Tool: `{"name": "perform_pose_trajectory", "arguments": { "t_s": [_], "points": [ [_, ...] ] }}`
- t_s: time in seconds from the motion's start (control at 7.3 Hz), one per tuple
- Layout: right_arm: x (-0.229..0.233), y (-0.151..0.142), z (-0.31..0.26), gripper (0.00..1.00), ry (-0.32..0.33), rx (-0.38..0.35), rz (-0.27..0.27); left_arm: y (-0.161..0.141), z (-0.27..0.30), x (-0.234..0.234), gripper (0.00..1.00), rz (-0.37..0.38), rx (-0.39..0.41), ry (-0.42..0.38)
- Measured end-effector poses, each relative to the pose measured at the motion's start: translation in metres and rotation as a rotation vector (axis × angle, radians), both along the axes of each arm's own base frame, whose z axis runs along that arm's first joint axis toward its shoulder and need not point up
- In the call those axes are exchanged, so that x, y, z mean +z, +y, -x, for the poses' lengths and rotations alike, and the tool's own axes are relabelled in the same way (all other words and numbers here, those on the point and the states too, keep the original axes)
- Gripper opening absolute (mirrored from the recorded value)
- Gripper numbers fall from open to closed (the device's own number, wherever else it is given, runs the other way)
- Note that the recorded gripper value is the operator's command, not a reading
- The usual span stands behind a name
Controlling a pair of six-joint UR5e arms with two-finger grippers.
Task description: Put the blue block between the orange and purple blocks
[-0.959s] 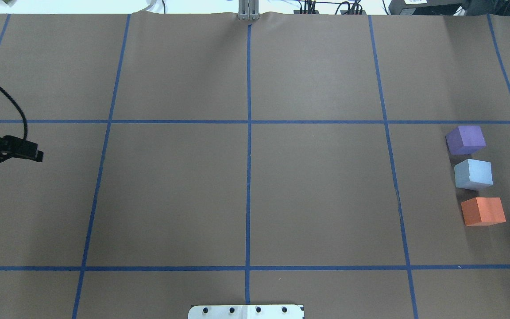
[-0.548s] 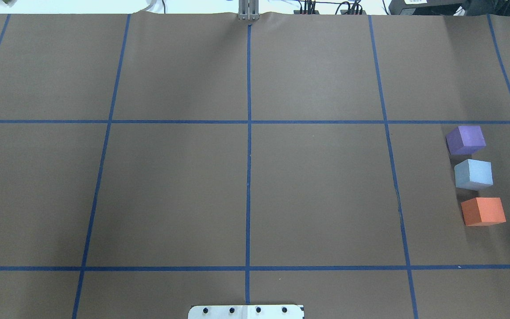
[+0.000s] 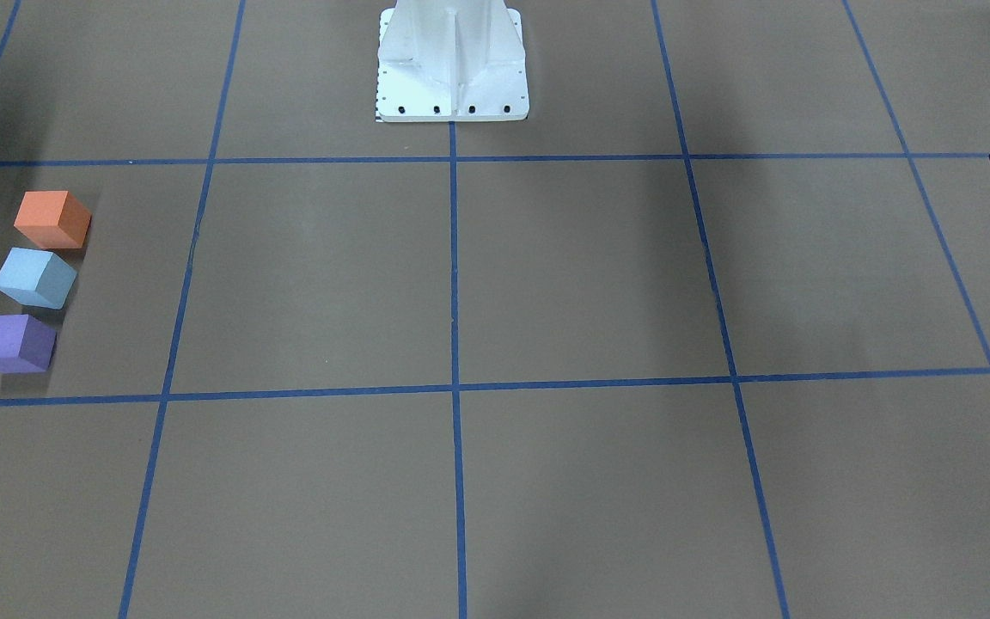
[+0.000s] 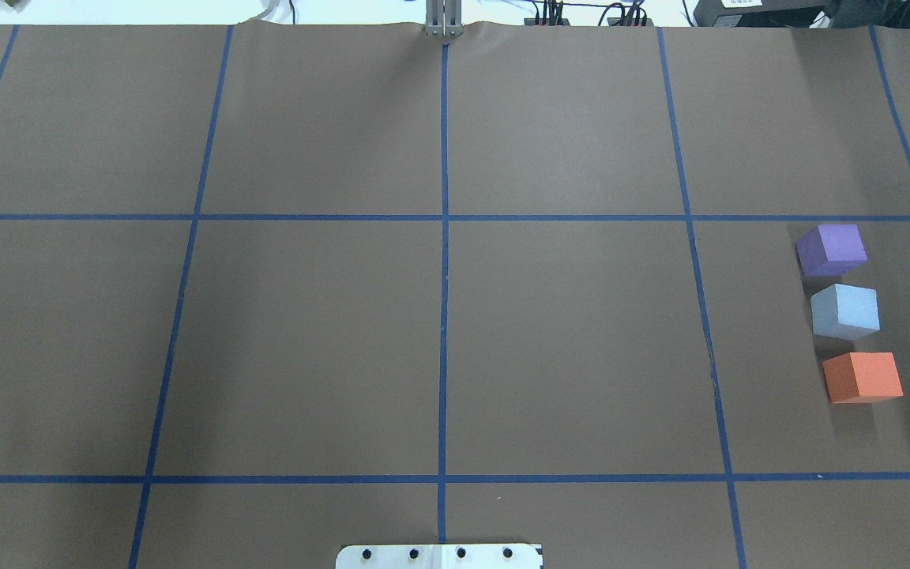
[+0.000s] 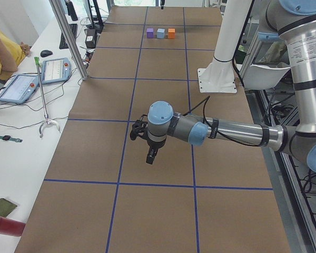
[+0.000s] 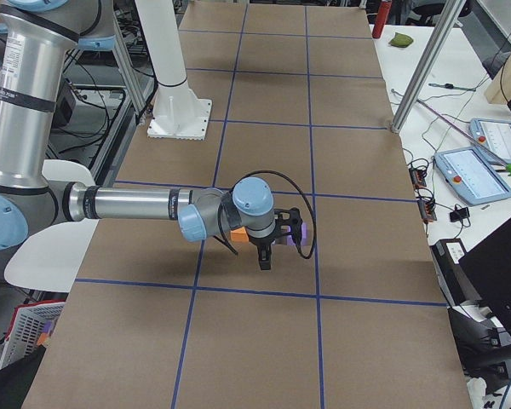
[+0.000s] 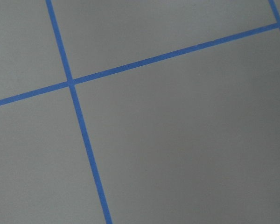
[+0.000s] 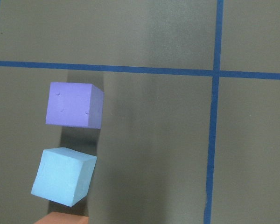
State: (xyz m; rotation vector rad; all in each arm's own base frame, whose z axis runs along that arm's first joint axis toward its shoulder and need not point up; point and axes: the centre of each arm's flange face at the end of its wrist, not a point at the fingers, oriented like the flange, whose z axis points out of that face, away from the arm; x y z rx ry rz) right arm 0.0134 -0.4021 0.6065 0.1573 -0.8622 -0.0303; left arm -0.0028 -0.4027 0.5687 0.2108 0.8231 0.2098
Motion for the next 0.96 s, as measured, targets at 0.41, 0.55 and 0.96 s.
{"name": "perform_pose_trajectory", "arguments": {
  "t_s": [0.41, 0.55, 0.96],
  "points": [
    [-0.001, -0.001, 0.003, 1.00, 0.004, -0.011, -0.003, -0.004, 0.001, 0.001, 1.00, 0.039, -0.004, -0.005],
    [-0.001, -0.002, 0.006, 1.00, 0.004, -0.016, -0.003, -0.003, 0.002, 0.000, 1.00, 0.040, -0.005, -0.003],
    [-0.002, -0.002, 0.011, 1.00, 0.003, -0.024, 0.001, 0.002, 0.003, -0.006, 1.00, 0.034, -0.007, 0.000]
  ]
}}
